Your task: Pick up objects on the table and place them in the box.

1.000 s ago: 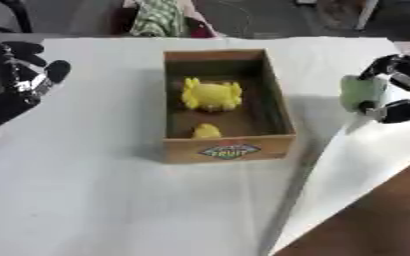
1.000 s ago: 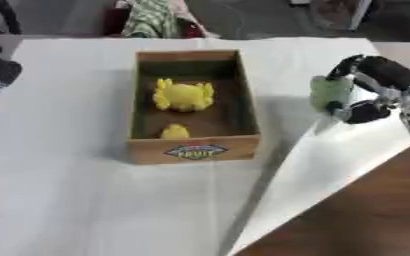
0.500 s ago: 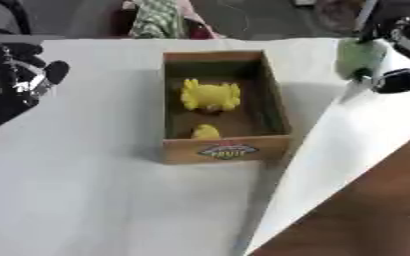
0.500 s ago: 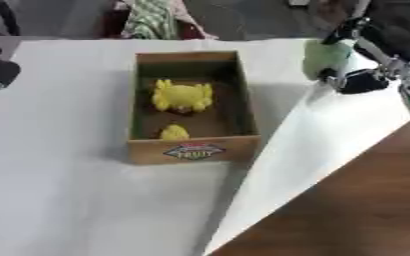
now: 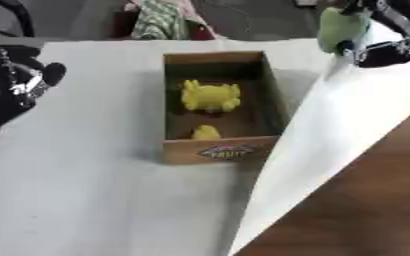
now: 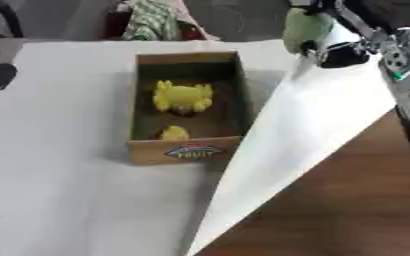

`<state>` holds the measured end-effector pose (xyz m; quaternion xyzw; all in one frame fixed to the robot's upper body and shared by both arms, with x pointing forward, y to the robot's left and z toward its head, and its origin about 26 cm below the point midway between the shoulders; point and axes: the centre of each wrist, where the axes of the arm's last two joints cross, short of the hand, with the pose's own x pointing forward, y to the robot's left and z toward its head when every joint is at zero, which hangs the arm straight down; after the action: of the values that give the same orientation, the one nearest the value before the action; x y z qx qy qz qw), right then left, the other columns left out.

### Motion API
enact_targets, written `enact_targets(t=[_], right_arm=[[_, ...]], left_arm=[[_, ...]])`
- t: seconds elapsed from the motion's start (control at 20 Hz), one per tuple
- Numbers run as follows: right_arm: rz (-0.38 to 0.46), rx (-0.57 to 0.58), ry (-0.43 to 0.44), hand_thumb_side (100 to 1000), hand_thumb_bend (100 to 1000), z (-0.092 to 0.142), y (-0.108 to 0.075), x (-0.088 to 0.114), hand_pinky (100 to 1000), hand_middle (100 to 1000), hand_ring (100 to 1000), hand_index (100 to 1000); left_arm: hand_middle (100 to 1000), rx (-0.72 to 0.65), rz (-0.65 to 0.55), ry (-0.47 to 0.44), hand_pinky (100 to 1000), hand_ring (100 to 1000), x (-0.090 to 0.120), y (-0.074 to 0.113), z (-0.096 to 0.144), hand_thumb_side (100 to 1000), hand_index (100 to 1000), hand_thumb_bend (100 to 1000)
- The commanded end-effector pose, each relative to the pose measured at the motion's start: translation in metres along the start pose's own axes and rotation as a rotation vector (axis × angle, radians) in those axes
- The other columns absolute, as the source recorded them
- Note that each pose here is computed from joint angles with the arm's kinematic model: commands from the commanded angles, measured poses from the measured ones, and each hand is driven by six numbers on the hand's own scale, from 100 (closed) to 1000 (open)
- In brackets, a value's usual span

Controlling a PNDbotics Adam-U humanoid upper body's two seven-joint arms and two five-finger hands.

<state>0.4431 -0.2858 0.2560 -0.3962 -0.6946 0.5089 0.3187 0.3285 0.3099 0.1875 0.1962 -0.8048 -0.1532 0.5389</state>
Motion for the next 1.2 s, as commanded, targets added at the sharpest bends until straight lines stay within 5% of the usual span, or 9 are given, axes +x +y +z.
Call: enact_targets(t=[0.05,0.5,1.2], right_arm=[[0.011,-0.043,-0.001,100,167,-0.002,-0.015,-0.003,792,607,795,245],[-0.121,-0.123,-0.117,100,172,-0.049,-0.007,0.040,798,599,795,261],[-0.146,-0.030,-0.270,100,163,-0.078,0.030,0.083,805,618,806,292]], left_arm=[[556,-0.001,-0.006,-0.023,638,478,0.006,0.003,-0.002,549,723,755],[555,-0.023,0.031,-0.059,639,478,0.014,-0.006,-0.007,547,721,752],[551,-0.029,0.075,-0.101,638,476,0.025,-0.014,-0.010,544,718,751]])
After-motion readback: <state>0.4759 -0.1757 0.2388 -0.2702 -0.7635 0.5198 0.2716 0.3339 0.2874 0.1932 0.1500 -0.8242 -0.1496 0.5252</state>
